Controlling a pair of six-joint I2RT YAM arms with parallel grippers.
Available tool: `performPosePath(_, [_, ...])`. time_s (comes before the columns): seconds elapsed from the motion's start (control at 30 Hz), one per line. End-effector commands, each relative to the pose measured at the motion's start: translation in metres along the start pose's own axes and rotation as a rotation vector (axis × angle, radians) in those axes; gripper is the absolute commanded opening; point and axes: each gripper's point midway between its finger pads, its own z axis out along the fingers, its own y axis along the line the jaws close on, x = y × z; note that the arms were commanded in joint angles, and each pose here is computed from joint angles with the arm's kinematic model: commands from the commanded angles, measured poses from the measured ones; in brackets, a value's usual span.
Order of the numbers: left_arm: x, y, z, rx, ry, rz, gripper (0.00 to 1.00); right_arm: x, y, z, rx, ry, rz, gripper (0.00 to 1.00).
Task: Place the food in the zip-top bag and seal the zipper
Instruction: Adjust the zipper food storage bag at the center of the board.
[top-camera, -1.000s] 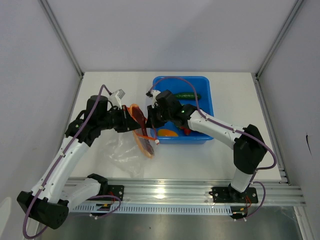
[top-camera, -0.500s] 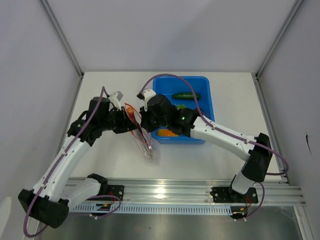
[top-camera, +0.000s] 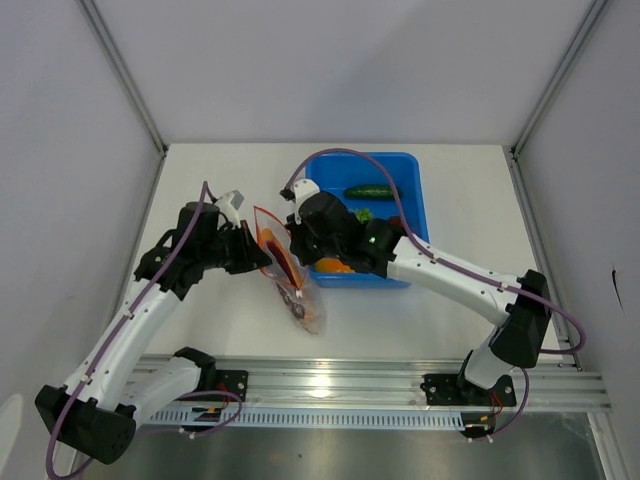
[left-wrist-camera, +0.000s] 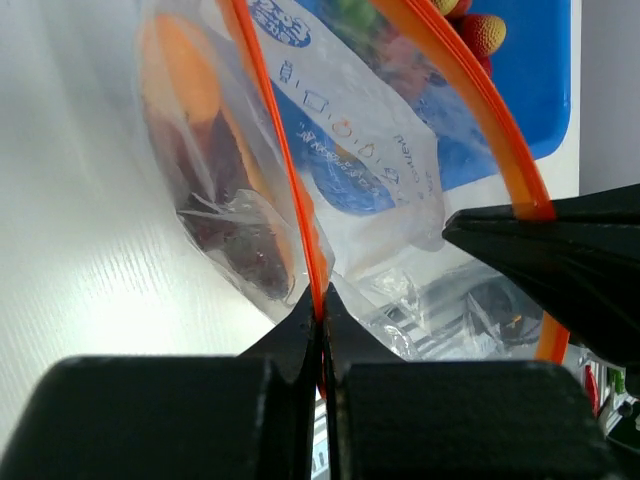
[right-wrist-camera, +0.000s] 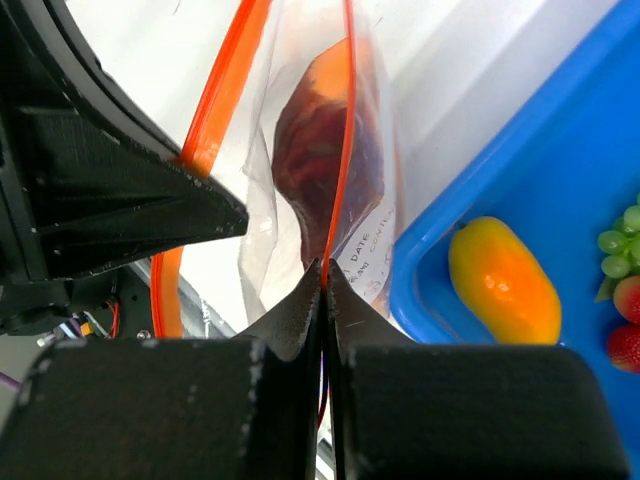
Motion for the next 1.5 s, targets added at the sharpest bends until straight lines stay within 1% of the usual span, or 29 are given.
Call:
performPosePath(0.0, [-0.011, -0.014, -0.013, 0.048, -0.066, 0.023, 0.01, -0.026, 0.006, -0.012, -0.018, -0.087, -0.008, 0.0])
performPosePath(0.1, [-0.02, -0.029, -0.027, 0.091, -0.099, 0.04, 0.01, -0.037, 0.003, -0.02, -0.015, -0.107, 0.002, 0.0])
performPosePath(0.23, [-0.025, -0.039, -0.038, 0.129, -0.129, 0.049, 0.0, -0.032, -0.001, -0.012, 0.005, -0.079, 0.007, 0.0])
performPosePath(0.43, [-0.032, -0.052, -0.053, 0.191, -0.201, 0.078, 0.0, -0.033, -0.008, -0.006, 0.045, -0.1, 0.013, 0.0])
performPosePath(0.57, [-0.032, -0.051, -0.046, 0.186, -0.175, 0.094, 0.0, -0.034, -0.012, -0.002, 0.067, -0.105, 0.008, 0.0])
performPosePath(0.67, [-0.036, -0.052, -0.038, 0.179, -0.149, 0.08, 0.01, -0.03, -0.018, 0.005, 0.079, -0.086, 0.042, 0.0])
performPosePath(0.77, [-0.038, -0.054, -0.034, 0.186, -0.133, 0.06, 0.01, -0.02, -0.029, 0.013, 0.111, -0.067, 0.076, 0.08])
performPosePath(0.87, [-0.03, -0.041, -0.017, 0.152, -0.104, 0.042, 0.01, 0.001, -0.047, 0.026, 0.159, -0.032, 0.092, 0.08])
performPosePath(0.9, [-0.035, -0.045, -0.015, 0.175, -0.126, 0.044, 0.01, 0.009, -0.056, 0.028, 0.201, -0.017, 0.095, 0.08])
performPosePath(1.0, [-0.034, -0.056, -0.01, 0.239, -0.098, 0.012, 0.01, 0.019, -0.075, 0.025, 0.26, 0.009, 0.103, 0.08])
performPosePath(1.03, [-0.038, -0.066, -0.012, 0.293, -0.11, 0.02, 0.01, 0.022, -0.082, 0.022, 0.287, 0.012, 0.089, 0.08])
performPosePath(1.1, [-0.039, -0.072, -0.01, 0.339, -0.112, 0.011, 0.01, 0.022, -0.101, 0.017, 0.339, 0.01, 0.084, 0.09])
performPosePath(1.13, [-0.045, -0.083, -0.013, 0.39, -0.12, 0.028, 0.01, 0.024, -0.108, 0.015, 0.353, 0.015, 0.088, 0.08])
performPosePath(1.23, [-0.046, -0.089, -0.004, 0.411, -0.069, 0.008, 0.01, 0.028, -0.13, 0.009, 0.375, 0.043, 0.098, 0.09])
performPosePath(1.33, [-0.046, -0.082, 0.003, 0.376, -0.054, 0.019, 0.01, 0.027, -0.134, 0.006, 0.36, 0.039, 0.08, 0.1])
performPosePath(1.37, [-0.043, -0.072, 0.006, 0.323, -0.047, 0.026, 0.01, 0.024, -0.131, 0.007, 0.342, 0.026, 0.072, 0.1])
performPosePath(1.47, [-0.043, -0.064, -0.002, 0.262, -0.06, 0.041, 0.01, 0.019, -0.117, 0.011, 0.263, 0.017, 0.058, 0.11])
